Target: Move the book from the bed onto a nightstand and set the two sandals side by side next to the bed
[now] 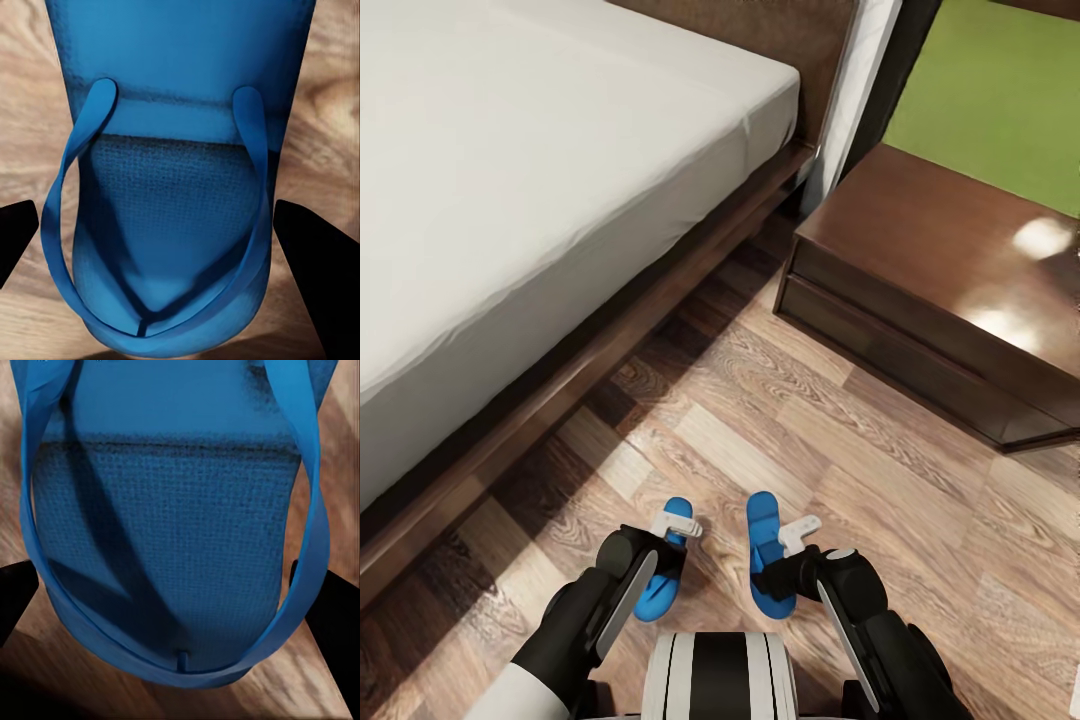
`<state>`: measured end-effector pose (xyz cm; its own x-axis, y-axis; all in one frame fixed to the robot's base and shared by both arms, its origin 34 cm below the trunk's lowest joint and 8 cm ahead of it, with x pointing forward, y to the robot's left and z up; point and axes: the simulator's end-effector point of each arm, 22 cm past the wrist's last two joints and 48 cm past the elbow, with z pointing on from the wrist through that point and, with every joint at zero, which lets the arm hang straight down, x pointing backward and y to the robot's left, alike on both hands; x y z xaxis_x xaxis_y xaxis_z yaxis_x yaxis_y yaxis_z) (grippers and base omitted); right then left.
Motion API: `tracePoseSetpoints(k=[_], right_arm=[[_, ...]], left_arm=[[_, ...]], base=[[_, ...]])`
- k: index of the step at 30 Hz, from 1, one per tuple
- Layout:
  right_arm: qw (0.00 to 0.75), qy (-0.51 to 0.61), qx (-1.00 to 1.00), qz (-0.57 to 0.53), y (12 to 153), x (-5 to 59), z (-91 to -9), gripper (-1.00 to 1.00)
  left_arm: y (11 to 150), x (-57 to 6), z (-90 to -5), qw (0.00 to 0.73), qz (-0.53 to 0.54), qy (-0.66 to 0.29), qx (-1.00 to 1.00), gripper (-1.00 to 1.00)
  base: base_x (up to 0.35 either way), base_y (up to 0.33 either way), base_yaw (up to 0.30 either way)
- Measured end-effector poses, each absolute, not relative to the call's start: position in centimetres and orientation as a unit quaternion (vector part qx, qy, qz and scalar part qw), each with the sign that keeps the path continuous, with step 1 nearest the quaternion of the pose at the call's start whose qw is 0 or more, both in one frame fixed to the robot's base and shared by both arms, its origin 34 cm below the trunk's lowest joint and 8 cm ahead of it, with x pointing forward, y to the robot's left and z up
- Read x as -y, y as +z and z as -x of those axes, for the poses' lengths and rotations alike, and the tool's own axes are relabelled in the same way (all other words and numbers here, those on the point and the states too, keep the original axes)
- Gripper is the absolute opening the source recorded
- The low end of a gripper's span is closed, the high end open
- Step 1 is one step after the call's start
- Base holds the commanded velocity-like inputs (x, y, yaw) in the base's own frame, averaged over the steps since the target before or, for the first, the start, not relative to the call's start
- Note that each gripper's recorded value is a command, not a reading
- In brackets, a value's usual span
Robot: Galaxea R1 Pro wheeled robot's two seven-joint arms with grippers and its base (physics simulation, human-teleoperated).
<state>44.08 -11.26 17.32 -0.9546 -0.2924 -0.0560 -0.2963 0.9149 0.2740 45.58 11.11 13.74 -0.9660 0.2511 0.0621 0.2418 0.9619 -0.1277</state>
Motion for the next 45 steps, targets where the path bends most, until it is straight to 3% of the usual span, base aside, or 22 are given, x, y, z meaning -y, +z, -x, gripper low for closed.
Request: tracePoseSetpoints(k=[33,45], right_arm=[[0.006,0.142,-0.978,0.151,17.32,11.01,-44.01,-1.00],[-0.002,0.148,-0.978,0.150,16.90,10.45,-43.42,-1.00]], left_arm=[[13.68,-11.24,-45.63,0.038,0.125,0.057,0.990,-1.00],[13.23,-11.16,-45.16,0.044,0.124,0.058,0.990,-1.00]], base=[[0.026,-0.032,0.001],[0.000,0.000,0.112]])
